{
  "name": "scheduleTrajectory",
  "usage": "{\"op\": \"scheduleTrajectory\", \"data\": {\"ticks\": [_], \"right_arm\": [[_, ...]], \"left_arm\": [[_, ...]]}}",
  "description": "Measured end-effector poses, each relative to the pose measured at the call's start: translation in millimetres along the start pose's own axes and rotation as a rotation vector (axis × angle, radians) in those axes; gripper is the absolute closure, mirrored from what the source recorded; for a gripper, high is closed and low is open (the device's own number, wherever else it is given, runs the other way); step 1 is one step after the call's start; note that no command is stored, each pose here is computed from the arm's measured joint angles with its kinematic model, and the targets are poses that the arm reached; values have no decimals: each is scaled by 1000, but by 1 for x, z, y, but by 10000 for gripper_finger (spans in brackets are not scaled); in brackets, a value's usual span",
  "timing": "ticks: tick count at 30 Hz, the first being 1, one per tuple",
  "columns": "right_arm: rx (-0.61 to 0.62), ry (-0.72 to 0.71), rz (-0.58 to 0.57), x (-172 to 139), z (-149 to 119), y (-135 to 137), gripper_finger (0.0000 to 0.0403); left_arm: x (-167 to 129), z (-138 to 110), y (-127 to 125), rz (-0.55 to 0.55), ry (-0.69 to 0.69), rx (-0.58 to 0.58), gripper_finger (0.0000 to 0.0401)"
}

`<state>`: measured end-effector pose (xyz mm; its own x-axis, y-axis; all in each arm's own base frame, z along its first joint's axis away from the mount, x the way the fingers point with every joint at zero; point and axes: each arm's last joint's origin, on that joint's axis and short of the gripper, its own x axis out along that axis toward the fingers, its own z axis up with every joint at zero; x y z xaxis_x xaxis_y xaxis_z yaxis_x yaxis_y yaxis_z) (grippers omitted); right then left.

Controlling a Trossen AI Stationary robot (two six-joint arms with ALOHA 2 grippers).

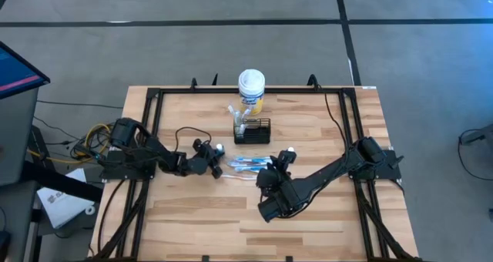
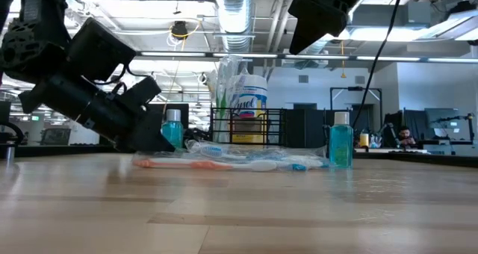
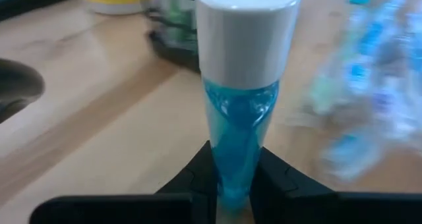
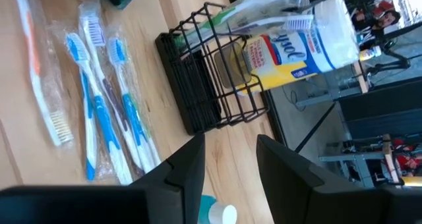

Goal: Pick & Place toothbrushing station
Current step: Put the blue mouthwash bottle into the black wire organizer

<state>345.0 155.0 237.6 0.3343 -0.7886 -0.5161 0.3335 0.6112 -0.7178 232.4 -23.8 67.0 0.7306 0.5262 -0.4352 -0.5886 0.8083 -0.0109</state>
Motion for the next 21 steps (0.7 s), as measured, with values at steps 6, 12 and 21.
{"op": "scheduleTrajectory", "data": {"ticks": [6, 12, 21], "right_arm": [[-26, -66, 2, 4, 10, 4, 276], [-79, -107, 84, 10, 25, 9, 276], [-135, -201, 366, 22, 53, 15, 276]], "left_arm": [[-11, 20, -2, -81, -15, 5, 357], [-28, 38, 4, -133, 32, 24, 357], [-46, 57, 5, -263, 5, 46, 357]]}}
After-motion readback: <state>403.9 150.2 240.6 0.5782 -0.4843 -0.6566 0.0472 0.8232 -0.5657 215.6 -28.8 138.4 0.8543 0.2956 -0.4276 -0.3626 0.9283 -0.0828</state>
